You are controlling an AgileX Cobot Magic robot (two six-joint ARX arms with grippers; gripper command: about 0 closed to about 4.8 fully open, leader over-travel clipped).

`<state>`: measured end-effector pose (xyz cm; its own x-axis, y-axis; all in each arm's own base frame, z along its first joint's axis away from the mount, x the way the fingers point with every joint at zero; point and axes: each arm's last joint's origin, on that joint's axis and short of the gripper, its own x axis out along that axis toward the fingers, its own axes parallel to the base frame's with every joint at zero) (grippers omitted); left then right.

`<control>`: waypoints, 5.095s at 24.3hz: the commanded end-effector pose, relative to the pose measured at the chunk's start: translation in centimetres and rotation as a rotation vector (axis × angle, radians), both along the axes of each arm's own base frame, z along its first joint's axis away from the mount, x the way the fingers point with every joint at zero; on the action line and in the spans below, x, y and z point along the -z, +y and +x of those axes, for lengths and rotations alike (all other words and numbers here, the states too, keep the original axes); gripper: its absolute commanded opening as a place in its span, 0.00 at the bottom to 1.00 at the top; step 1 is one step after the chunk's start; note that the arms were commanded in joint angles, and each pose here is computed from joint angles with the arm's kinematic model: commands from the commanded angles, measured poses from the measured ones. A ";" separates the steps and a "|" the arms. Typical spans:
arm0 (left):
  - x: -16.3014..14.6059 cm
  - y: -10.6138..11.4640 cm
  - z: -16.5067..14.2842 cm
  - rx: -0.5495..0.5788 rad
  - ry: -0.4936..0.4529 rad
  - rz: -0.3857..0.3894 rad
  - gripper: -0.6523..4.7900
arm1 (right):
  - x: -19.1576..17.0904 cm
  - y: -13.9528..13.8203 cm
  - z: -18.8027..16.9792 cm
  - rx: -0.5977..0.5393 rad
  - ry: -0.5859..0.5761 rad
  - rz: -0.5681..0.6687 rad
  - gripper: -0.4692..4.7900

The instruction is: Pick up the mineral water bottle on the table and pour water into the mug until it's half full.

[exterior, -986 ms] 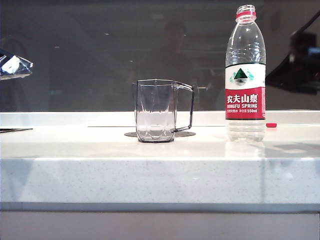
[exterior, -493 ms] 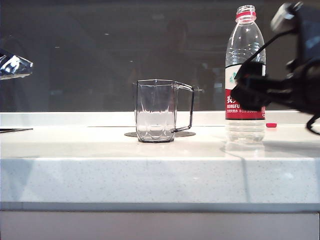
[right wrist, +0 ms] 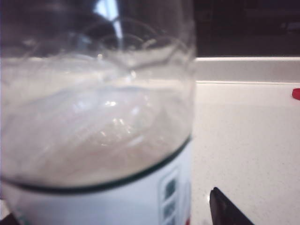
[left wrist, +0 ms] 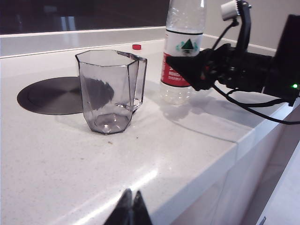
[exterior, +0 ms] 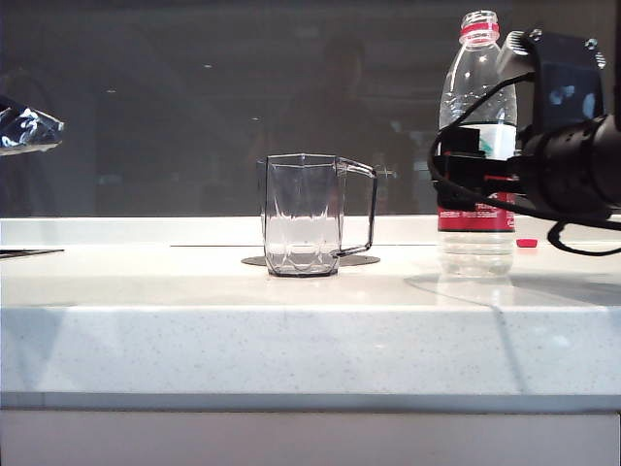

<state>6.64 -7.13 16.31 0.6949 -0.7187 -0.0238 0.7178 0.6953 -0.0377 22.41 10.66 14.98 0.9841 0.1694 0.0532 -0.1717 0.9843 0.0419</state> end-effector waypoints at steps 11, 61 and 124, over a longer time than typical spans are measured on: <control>-0.1 0.0 0.0 0.006 -0.007 -0.005 0.11 | -0.2 0.8 1.6 -0.016 -0.024 0.012 0.98; -0.2 1.5 1.3 -0.201 -0.008 -0.004 0.11 | -5.7 1.7 3.4 0.138 -0.167 -1.246 0.52; -0.2 1.5 1.3 -0.201 -0.008 -0.004 0.11 | -7.3 1.5 3.8 0.265 -0.281 -1.574 0.53</control>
<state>7.94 -5.64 16.31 0.8255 -0.5639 -0.0234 0.5629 0.8256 -0.0377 26.21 12.15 21.12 0.9927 0.0704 0.0980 0.0997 -0.0207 -0.9948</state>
